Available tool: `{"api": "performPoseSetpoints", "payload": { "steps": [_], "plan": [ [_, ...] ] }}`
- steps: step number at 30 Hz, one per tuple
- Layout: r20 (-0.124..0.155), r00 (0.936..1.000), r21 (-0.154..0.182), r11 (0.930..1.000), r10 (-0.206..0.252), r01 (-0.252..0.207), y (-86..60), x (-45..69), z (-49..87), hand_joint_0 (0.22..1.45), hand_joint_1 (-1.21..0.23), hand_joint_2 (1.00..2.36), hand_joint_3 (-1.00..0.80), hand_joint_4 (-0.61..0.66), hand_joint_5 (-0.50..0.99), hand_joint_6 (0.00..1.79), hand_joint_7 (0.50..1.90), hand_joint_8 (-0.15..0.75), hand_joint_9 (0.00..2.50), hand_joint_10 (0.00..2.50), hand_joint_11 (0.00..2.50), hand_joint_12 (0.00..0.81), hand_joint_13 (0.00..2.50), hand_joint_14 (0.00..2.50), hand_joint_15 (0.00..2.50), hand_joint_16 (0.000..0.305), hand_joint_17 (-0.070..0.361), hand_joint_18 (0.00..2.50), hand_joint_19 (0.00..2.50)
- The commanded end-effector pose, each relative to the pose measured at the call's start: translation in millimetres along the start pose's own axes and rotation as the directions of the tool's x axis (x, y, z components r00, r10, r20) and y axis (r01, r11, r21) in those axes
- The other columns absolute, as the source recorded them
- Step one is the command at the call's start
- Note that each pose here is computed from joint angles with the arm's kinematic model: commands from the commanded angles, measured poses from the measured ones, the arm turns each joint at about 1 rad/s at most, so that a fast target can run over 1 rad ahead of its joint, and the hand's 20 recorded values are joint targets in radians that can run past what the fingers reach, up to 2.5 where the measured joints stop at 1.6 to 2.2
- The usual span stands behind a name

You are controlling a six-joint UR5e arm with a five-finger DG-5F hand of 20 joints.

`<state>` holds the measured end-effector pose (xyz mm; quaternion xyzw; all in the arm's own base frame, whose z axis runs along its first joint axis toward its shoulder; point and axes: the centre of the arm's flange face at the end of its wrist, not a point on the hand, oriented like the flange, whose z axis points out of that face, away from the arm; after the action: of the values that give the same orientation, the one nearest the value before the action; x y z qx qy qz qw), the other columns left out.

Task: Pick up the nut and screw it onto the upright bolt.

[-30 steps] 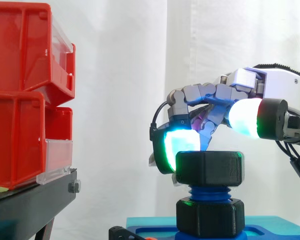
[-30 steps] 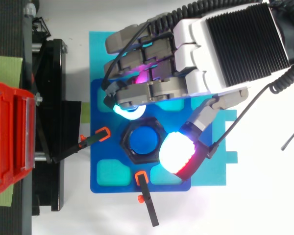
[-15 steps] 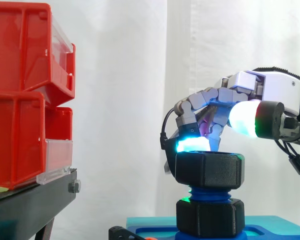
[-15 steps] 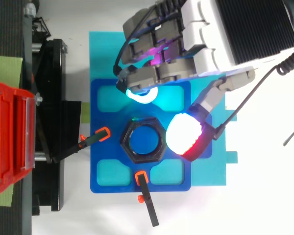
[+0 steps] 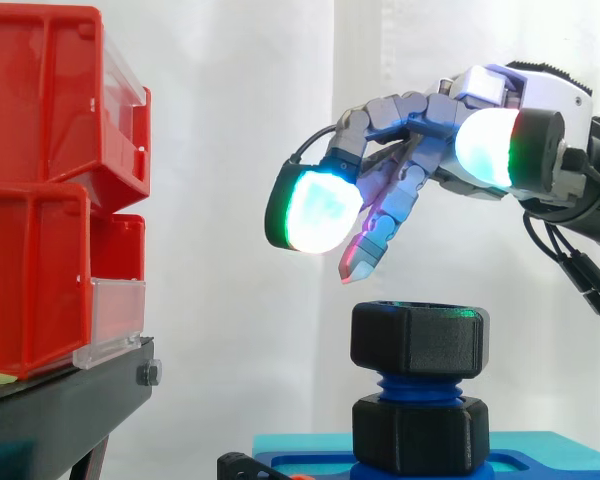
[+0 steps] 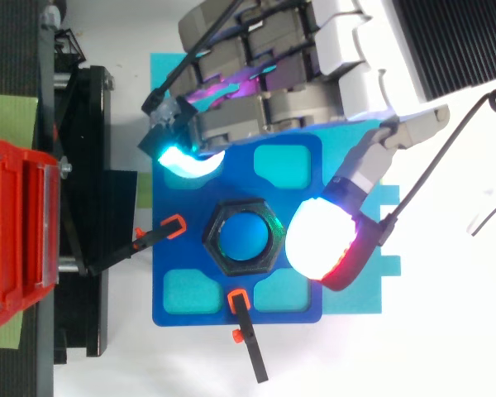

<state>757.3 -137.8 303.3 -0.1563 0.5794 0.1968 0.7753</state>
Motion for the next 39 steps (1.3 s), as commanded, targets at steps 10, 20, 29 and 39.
{"api": "performPoseSetpoints", "payload": {
  "steps": [10,20,29,39],
  "plan": [
    [0.017,0.9997,0.043,0.9989,0.017,-0.018,32.2,38.7,4.2,0.48,-0.13,1.0,-0.5,0.15,-0.12,0.5,0.76,0.202,0.55,0.0,0.0,0.252,0.49,0.0,0.0,0.029,0.066,0.28,0.15],
    [0.008,0.9996,0.042,0.9987,0.028,-0.029,37.9,41.6,6.5,0.48,-0.12,1.0,-0.5,0.21,-0.07,0.5,0.98,0.218,0.54,0.0,0.0,0.262,0.48,0.0,0.0,0.03,0.068,0.25,0.13],
    [-0.033,0.9982,0.059,0.9971,0.05,-0.048,38.7,46.1,2.1,0.48,-0.13,1.0,-0.5,0.23,-0.05,0.5,1.08,0.224,0.6,0.0,0.0,0.254,0.54,0.0,0.0,0.03,0.067,0.3,0.14],
    [-0.052,0.9969,0.08,0.9953,0.06,-0.056,34.0,46.8,-3.2,0.49,-0.14,1.0,-0.5,0.19,-0.03,0.5,1.24,0.228,0.68,0.0,0.0,0.242,0.6,0.0,0.0,0.028,0.063,0.37,0.15]
  ]
}}
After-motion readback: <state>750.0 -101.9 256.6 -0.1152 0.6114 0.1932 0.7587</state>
